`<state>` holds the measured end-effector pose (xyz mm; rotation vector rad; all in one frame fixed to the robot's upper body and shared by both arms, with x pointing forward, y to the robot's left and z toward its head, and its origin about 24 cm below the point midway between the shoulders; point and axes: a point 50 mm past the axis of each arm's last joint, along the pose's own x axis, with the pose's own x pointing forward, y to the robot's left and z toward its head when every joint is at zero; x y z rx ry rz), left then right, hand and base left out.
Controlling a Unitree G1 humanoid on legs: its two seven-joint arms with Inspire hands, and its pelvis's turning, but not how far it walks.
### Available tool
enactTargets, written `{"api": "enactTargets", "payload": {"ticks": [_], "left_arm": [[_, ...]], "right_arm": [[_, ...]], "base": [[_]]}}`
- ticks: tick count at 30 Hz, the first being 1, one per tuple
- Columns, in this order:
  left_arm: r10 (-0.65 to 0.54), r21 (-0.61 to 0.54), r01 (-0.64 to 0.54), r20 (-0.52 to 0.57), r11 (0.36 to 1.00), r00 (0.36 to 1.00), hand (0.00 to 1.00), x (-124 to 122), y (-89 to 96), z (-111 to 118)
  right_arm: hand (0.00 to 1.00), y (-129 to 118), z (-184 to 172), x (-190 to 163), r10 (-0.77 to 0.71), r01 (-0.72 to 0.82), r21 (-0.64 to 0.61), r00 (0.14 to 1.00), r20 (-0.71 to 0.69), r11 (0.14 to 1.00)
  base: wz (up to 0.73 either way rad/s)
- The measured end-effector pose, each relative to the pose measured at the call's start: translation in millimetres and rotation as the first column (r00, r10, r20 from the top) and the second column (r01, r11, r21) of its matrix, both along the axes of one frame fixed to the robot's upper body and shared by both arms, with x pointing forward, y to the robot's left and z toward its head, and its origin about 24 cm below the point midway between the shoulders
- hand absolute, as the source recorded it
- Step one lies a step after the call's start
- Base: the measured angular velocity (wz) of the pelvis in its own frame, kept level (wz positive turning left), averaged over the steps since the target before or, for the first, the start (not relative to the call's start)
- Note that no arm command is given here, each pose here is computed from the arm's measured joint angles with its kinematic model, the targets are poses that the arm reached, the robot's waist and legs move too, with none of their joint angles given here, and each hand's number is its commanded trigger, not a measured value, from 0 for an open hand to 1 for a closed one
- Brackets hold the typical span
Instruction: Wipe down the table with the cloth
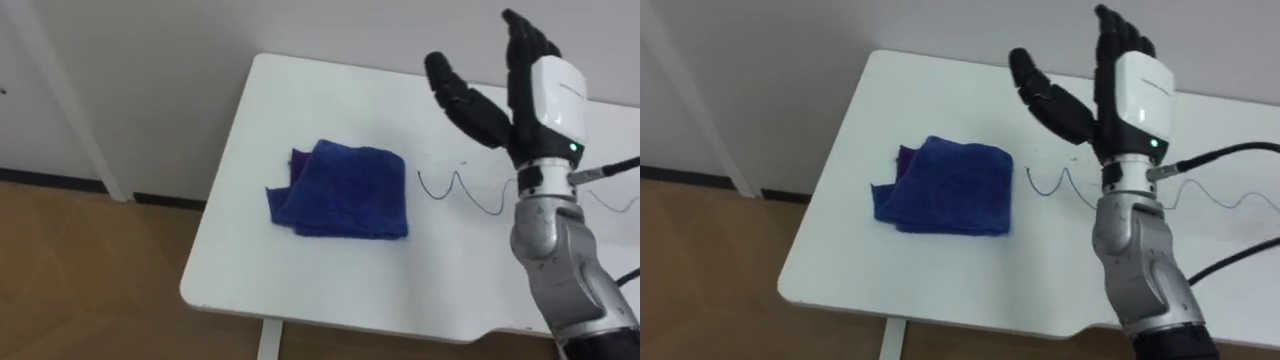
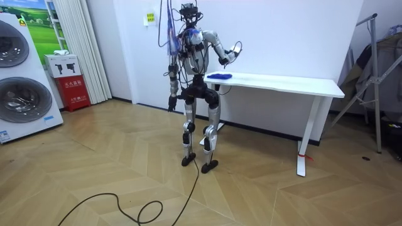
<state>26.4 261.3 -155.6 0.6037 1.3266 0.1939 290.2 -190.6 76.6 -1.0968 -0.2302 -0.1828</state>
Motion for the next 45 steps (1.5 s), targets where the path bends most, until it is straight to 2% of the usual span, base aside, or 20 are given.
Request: {"api": "enactTargets", "payload": {"ticks": [4, 8, 12, 17, 24, 29, 41, 43, 44, 45], "left_arm": [[-0.04, -0.006, 0.04, -0.007, 0.999, 0.999, 0.0, 1.7, -2.5, -0.6], [-0.064, -0.021, 0.064, 0.005, 0.998, 0.998, 0.0, 11.0, -4.9, -0.8], [-0.089, -0.026, 0.09, 0.027, 0.996, 0.996, 0.0, 22.8, -7.3, -0.3], [-0.121, -0.016, 0.123, 0.055, 0.992, 0.991, 0.0, 32.1, -8.6, 1.9], [-0.134, -0.009, 0.136, 0.108, 0.991, 0.985, 0.0, 47.4, -9.4, 5.8], [-0.13, -0.006, 0.131, 0.095, 0.991, 0.987, 0.0, 41.7, -7.5, 5.5], [-0.117, 0.008, 0.117, 0.057, 0.993, 0.991, 0.0, 25.6, 1.2, 6.0], [-0.128, 0.006, 0.128, 0.075, 0.992, 0.989, 0.0, 32.2, -0.4, 6.6], [-0.152, 0.014, 0.152, 0.091, 0.988, 0.984, 0.0, 41.7, -1.9, 7.8], [-0.148, 0.017, 0.147, 0.086, 0.989, 0.985, 0.0, 40.0, -0.7, 7.9]], "right_arm": [[0.0, 23.3, -10.4, -2.7, 0.101, -0.105, -0.062, 0.993, -0.061, 0.993], [0.0, 42.7, -21.3, -6.8, 0.18, -0.203, -0.19, 0.975, -0.132, 0.961], [0.0, 51.2, -31.8, -10.1, 0.214, -0.256, -0.242, 0.959, -0.186, 0.936], [0.0, 54.8, -55.1, -15.5, 0.222, -0.318, -0.289, 0.922, -0.318, 0.903], [0.0, 54.2, -61.3, -17.5, 0.21, -0.335, -0.348, 0.912, -0.351, 0.875], [0.0, 40.5, -91.2, -27.7, 0.139, -0.345, -0.353, 0.857, -0.496, 0.87], [0.0, 31.7, -110.2, -39.1, 0.13, -0.343, -0.31, 0.828, -0.545, 0.886], [0.0, 21.7, -115.0, -43.1, 0.092, -0.299, -0.295, 0.826, -0.556, 0.908], [0.07, 12.0, -115.6, -42.6, 0.051, -0.259, -0.3, 0.828, -0.558, 0.918], [0.57, 10.1, -117.5, -42.9, 0.041, -0.254, -0.304, 0.824, -0.566, 0.918]], "base": [[0.1], [0.1], [0.09], [0.04], [0.04], [0.07], [0.07], [0.74], [0.36], [-0.22]]}}
